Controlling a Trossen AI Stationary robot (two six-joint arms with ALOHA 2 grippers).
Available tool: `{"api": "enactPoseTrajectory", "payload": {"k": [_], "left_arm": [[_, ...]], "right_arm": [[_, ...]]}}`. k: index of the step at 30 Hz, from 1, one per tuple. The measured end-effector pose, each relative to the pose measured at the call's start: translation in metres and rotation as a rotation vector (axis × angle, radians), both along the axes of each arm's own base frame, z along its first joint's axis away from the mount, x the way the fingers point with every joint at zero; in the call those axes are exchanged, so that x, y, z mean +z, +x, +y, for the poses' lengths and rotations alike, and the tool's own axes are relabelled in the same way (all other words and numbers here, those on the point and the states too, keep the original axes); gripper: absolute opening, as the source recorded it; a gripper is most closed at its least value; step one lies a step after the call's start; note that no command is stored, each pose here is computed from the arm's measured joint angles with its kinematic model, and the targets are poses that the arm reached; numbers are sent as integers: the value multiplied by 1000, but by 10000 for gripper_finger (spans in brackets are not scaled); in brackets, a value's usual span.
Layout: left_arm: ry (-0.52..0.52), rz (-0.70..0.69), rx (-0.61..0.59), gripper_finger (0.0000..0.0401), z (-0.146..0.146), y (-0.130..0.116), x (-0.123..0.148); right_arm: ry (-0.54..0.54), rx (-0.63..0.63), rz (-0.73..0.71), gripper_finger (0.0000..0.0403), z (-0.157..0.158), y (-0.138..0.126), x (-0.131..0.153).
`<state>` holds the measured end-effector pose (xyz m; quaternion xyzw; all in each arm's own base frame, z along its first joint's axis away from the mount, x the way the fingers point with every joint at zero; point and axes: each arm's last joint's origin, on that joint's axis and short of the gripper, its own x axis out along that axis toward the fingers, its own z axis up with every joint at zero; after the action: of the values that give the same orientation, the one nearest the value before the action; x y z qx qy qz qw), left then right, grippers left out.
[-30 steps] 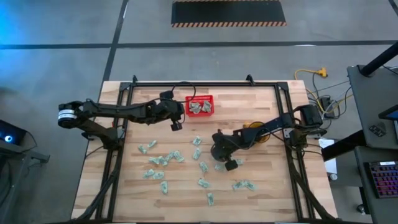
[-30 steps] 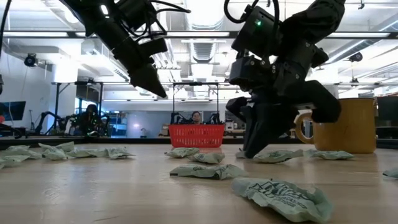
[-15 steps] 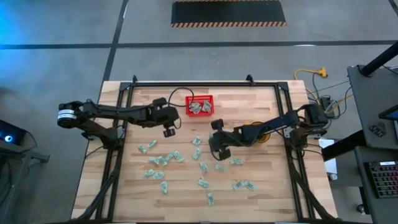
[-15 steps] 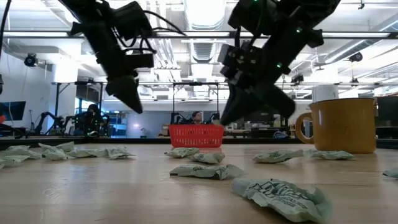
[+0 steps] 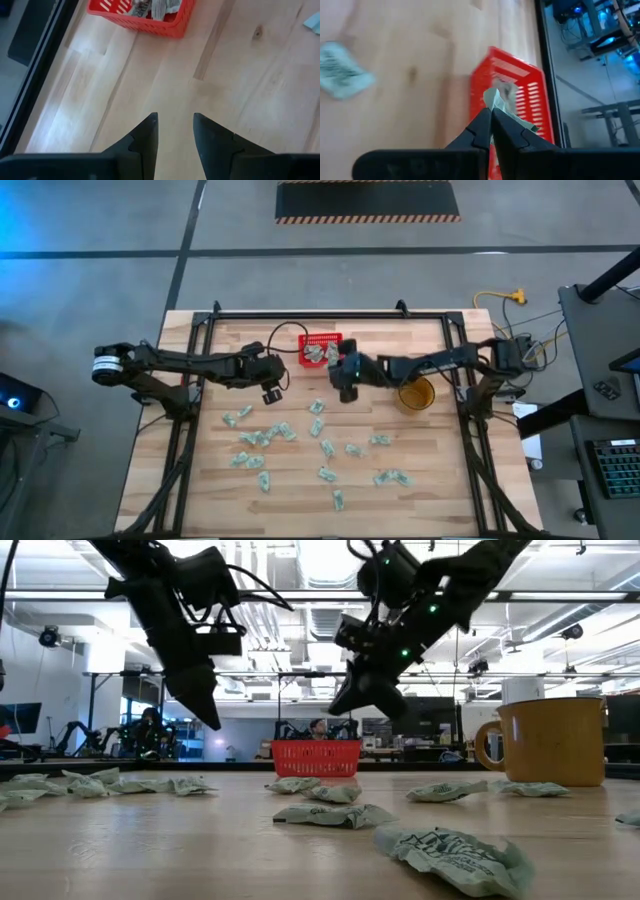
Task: Pick and place Stevia / Truvia into bins
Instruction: Put the white stevia packet into the red bin
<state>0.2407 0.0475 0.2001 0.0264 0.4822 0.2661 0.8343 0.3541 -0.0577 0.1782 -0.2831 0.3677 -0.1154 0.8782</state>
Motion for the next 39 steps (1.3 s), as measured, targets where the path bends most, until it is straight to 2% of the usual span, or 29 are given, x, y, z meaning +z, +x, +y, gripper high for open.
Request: {"api": "enactPoseTrajectory", "payload": {"k": [5,10,15,26,39], "left_arm": [[2,2,-3,107,0,0,0],[8,9,-16,107,0,0,0],[14,2,-22,107,0,1,1],[24,-34,-28,107,1,4,3],[15,-17,-21,107,0,0,-4]], "right_arm": [[56,-20,-98,9,-37,-3,6],[209,9,-277,9,-69,-6,16],[339,-61,-391,9,-89,-12,21],[402,-99,-416,19,-91,-12,19],[413,-109,-386,117,-91,-13,14]]}}
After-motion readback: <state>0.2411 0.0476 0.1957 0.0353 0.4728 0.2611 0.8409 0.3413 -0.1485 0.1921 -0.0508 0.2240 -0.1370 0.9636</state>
